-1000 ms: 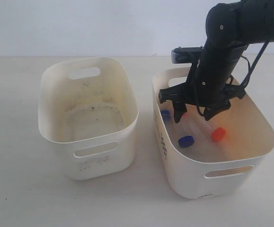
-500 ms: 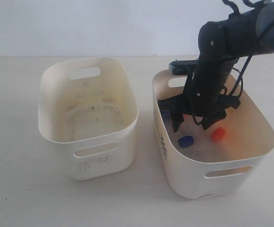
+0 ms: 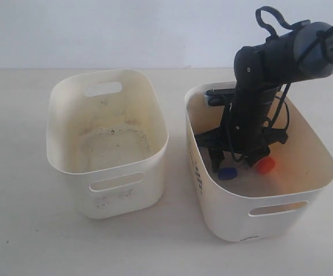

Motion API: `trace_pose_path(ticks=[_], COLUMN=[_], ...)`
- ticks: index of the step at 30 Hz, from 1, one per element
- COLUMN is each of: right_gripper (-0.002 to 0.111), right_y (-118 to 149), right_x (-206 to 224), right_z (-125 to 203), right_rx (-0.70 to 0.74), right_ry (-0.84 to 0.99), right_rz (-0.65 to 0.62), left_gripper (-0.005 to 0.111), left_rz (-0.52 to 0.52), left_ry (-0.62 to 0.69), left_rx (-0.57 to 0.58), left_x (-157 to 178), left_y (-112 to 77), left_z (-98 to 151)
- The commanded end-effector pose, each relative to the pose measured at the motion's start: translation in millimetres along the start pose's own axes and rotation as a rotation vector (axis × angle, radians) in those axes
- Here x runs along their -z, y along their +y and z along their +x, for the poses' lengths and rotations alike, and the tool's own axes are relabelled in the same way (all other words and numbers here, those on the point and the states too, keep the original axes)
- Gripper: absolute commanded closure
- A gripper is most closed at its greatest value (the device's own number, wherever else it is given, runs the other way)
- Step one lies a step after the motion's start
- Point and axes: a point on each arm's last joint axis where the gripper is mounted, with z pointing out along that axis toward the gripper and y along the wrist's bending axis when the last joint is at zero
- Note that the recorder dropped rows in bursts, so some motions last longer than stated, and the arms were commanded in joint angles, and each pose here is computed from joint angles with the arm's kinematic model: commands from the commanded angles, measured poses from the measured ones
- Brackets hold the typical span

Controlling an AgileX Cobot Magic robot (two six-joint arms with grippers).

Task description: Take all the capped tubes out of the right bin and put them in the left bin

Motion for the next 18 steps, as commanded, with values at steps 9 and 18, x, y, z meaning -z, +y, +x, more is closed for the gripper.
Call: trace_pose_path(ticks=[9, 18], right_gripper=[0.014, 0.003], right_y=[-2.3, -2.7], right_x=[0.3, 0.9], right_z=[-1.2, -1.4], right_rx=[0.026, 0.025], right_ry=[-0.012, -0.015], right_rz=[0.021, 0.026], left_gripper=[0.103, 0.103], left_rz=[0.001, 0.001], left_ry=[-0.006, -0.006], left_rx=[0.004, 0.004], left_x=[0.1, 0.1], left_y=[0.5, 0.5], left_z=[-1.4, -1.4])
